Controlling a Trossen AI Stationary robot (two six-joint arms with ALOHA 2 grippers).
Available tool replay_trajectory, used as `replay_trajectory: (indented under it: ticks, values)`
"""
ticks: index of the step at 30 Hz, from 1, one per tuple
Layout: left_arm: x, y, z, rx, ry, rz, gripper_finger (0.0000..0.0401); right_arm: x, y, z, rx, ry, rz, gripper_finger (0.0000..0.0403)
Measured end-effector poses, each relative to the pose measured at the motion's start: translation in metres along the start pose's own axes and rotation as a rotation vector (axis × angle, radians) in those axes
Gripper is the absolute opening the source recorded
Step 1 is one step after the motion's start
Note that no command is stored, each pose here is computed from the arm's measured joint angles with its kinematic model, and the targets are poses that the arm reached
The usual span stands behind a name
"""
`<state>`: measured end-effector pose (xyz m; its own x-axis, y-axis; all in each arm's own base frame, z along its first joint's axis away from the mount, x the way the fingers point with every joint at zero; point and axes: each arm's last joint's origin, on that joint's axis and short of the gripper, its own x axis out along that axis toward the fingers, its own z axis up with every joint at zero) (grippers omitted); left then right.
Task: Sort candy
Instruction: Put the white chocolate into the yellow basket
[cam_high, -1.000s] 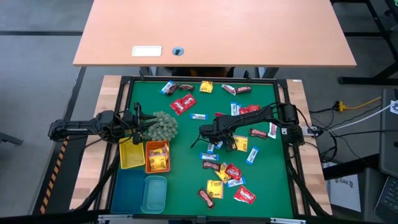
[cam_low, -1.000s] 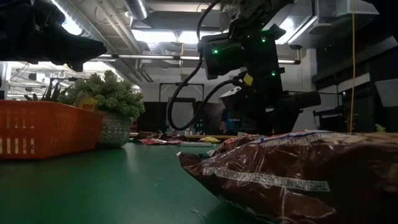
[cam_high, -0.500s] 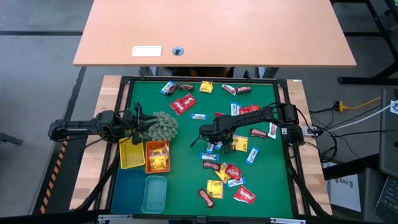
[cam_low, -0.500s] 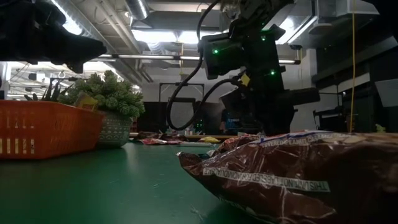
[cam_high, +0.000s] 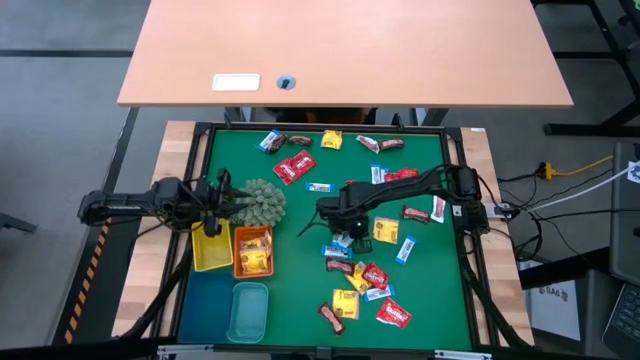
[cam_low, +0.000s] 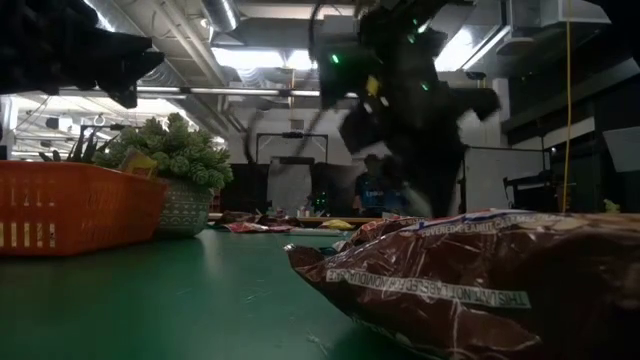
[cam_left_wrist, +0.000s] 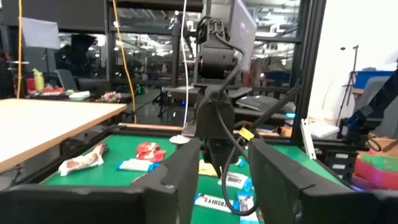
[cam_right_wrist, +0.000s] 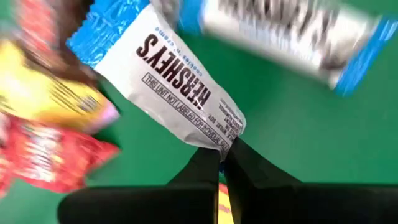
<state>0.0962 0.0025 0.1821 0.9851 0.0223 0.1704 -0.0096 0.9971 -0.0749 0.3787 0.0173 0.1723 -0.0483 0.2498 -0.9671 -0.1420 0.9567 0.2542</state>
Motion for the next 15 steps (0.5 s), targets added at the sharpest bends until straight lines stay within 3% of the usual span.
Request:
replay_trajectory:
  ticks: [7, 15]
  values:
    - [0.0, -0.003, 0.003, 0.006, -0.03, -0.031, 0.0189, -0.045, 0.008, 0.028, -0.053, -0.207, -0.024, 0.0005]
    - [0.0, -0.008, 0.003, 0.173, -0.037, -0.084, 0.0188, -0.081, 0.014, 0.054, -0.019, -0.481, -0.034, 0.0014]
